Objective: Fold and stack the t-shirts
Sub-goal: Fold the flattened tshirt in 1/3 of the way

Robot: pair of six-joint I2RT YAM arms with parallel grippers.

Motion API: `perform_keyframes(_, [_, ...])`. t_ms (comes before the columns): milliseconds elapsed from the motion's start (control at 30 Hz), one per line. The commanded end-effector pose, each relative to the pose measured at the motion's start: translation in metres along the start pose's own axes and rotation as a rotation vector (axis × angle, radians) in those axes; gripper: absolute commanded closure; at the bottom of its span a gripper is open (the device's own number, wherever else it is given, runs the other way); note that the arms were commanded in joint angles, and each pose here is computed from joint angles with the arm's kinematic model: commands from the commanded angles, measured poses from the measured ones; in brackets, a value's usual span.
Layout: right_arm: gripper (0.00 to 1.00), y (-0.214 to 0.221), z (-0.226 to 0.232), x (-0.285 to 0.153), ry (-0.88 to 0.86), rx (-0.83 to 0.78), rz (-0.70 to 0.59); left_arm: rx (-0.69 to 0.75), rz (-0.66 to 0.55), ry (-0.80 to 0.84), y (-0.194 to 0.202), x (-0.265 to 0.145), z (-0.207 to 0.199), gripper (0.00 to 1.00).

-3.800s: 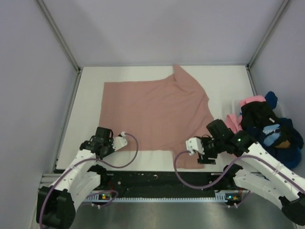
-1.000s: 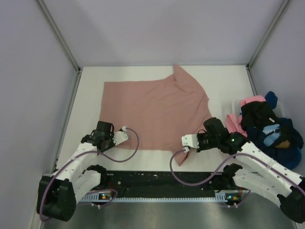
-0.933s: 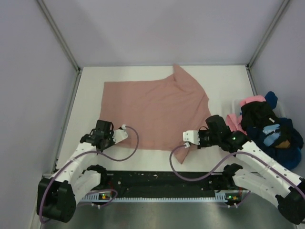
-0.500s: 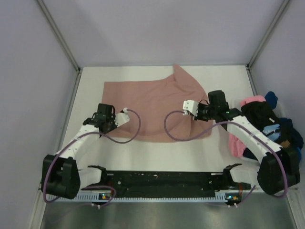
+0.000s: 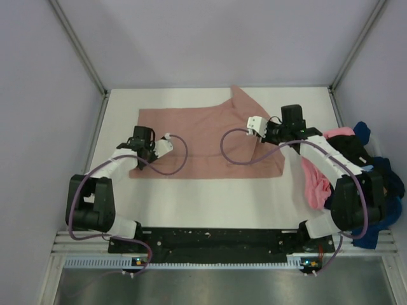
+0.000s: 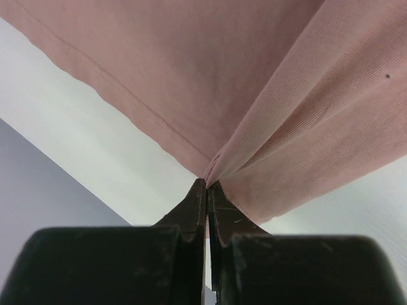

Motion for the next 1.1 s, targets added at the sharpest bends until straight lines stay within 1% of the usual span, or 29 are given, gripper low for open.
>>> perform_keyframes(0, [1.00, -0.006, -0.026, -0.007, 0.060, -0.023, -0.039, -0.023, -0.045, -0.072, -0.014, 0.001, 0.025, 1.00])
perform_keyframes(300, [1.00, 0.005, -0.038, -0.005, 0.082, -0.003, -0.007, -0.018, -0.017, -0.064, -0.022, 0.015, 0.037, 1.00])
perform_keyframes(500, [1.00, 0.008, -0.052, 0.010, 0.080, 0.021, 0.013, -0.013, 0.015, -0.073, -0.025, 0.027, 0.044, 1.00])
perform_keyframes(733, [1.00, 0.015, -0.055, 0.023, 0.064, 0.032, 0.034, -0.028, 0.052, -0.059, -0.023, 0.040, 0.044, 1.00])
perform_keyframes(867, [1.00, 0.017, -0.057, 0.029, 0.047, 0.037, 0.026, -0.056, 0.076, -0.096, -0.024, 0.047, 0.050, 0.90])
perform_keyframes(933, [1.00, 0.016, -0.057, 0.034, 0.035, 0.045, 0.007, -0.079, 0.098, -0.141, -0.024, 0.051, 0.057, 0.80])
perform_keyframes(1033, [1.00, 0.016, -0.060, 0.039, 0.054, 0.082, -0.007, -0.146, 0.164, -0.287, -0.022, 0.058, 0.076, 0.74])
perform_keyframes(1067, [1.00, 0.017, -0.061, 0.041, 0.062, 0.096, -0.006, -0.183, 0.197, -0.342, -0.020, 0.058, 0.085, 0.69])
Point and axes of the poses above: each gripper's point midway between its finger pads, its own x axis out along the fingers, its own z axis along the line the jaws close on, y = z × x, the point moved 10 cm from there along -x, back along the fingers, and after that the axes turned 7 degrees about x, right-handed, at the moved point
